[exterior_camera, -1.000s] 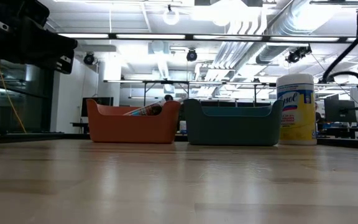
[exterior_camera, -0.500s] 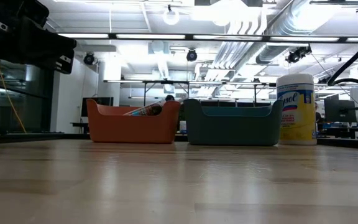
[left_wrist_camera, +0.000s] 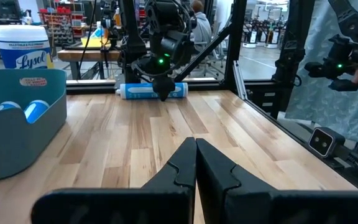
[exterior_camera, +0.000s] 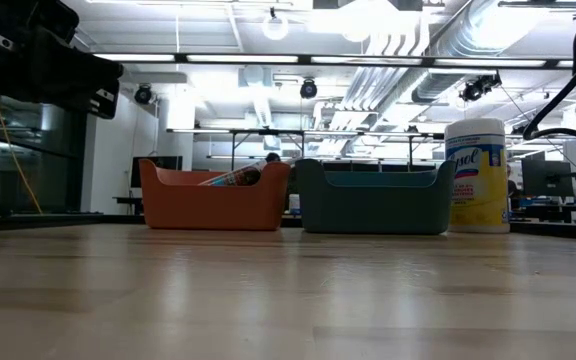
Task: Pick & place silicon tubes, Sealant and Lysol wipes
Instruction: Put the blue sealant into the blue bin
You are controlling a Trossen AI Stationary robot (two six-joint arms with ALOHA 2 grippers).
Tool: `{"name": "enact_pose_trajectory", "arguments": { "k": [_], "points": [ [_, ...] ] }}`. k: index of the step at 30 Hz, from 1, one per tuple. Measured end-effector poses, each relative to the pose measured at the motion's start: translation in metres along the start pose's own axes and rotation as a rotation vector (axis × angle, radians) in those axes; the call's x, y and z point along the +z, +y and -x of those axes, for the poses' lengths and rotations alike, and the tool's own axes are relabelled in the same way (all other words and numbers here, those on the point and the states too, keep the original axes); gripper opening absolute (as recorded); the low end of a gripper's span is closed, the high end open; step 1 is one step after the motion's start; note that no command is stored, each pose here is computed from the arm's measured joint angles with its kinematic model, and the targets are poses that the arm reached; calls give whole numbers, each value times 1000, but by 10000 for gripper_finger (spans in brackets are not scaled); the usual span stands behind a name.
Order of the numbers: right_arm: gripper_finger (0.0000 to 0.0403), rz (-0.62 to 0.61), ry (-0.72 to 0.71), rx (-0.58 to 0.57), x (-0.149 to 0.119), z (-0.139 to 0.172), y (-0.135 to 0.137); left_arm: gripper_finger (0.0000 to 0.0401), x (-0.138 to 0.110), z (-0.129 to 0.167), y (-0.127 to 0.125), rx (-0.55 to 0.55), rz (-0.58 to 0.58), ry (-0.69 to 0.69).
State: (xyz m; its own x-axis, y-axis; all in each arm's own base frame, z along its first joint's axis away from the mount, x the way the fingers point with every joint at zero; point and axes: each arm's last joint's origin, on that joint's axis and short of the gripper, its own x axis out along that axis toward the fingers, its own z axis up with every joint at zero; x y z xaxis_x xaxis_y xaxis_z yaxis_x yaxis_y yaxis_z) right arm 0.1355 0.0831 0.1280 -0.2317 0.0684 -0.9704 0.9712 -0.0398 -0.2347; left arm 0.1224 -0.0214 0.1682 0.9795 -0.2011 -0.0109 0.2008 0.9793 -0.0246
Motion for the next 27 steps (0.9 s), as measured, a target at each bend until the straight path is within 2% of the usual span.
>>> {"name": "enact_pose_trajectory", "arguments": {
  "k": [10,22,27],
  "points": [
    [304,3,-5,14,0,0,1,0,0,0,0,0,0,0],
    [214,12,-2,33,-1,0,3,0,0,0,0,1,0,0],
    [213,34,-2,32,-1,0,3,0,0,0,0,1,0,0]
  ]
}}
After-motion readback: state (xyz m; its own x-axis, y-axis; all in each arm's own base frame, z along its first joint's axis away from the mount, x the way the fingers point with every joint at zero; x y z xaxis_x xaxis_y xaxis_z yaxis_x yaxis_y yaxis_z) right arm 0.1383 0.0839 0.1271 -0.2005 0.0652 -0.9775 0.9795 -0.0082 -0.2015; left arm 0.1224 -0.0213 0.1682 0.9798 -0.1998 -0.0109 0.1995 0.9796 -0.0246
